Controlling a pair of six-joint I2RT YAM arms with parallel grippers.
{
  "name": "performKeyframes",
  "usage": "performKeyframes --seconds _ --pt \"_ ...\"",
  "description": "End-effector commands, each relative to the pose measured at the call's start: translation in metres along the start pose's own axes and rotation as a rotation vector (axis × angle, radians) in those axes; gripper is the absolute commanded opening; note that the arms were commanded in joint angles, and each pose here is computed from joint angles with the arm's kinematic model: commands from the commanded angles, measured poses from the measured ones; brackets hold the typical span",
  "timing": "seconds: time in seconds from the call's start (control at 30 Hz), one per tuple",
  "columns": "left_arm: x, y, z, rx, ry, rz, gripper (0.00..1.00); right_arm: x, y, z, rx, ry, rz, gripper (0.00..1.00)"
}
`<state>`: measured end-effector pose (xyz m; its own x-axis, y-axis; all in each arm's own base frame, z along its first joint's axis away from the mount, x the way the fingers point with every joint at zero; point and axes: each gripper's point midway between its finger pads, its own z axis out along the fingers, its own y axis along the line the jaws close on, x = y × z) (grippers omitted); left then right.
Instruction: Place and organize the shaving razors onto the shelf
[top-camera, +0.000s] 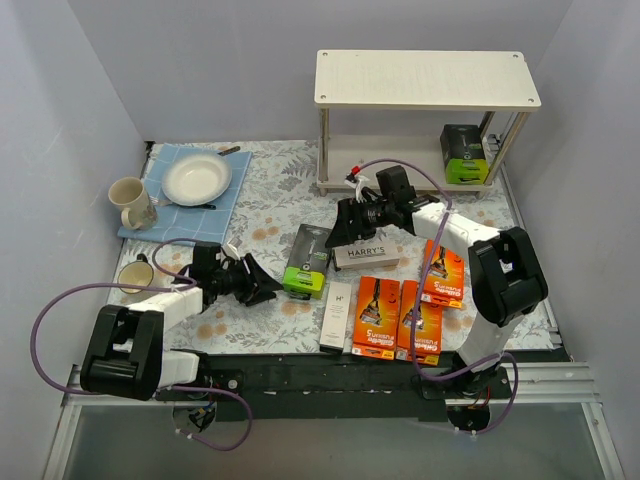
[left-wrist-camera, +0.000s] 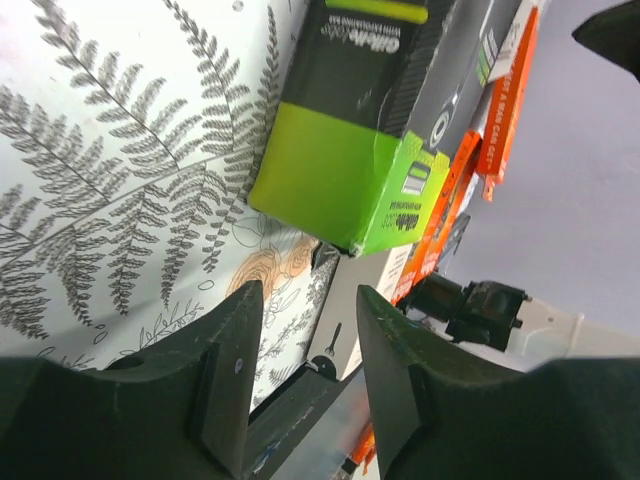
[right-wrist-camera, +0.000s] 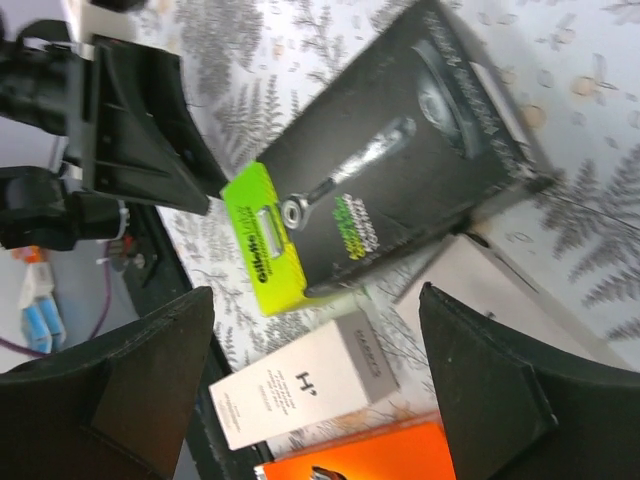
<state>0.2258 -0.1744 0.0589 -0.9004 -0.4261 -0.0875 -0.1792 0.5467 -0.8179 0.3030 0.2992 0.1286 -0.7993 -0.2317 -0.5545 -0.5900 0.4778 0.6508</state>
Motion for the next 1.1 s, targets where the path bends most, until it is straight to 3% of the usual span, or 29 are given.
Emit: performKeyframes --seconds 0.0,0.13,0.53,0.8,1.07 --pt "0.006 -0.024 -0.001 0.18 0.008 0.11 0.4 0.001 0.026 0.013 -0.151 0.0 0.043 0.89" --pt "0.014 -0.032 0.006 0.25 0.027 0.203 0.38 0.008 0.013 0.018 -0.12 0.013 0.085 0.88" --pt "0.024 -0.029 0.024 0.217 0.09 0.181 0.3 0.004 -0.003 0.011 -0.074 -0.009 0.117 0.87" --pt "0.022 -0.035 0.011 0.15 0.082 0.21 0.42 0.022 0.006 -0.002 -0.102 0.002 0.131 0.87" --pt "0.024 -0.013 0.018 0.101 0.084 0.212 0.43 0.016 0.002 0.003 -0.205 0.034 0.213 0.84"
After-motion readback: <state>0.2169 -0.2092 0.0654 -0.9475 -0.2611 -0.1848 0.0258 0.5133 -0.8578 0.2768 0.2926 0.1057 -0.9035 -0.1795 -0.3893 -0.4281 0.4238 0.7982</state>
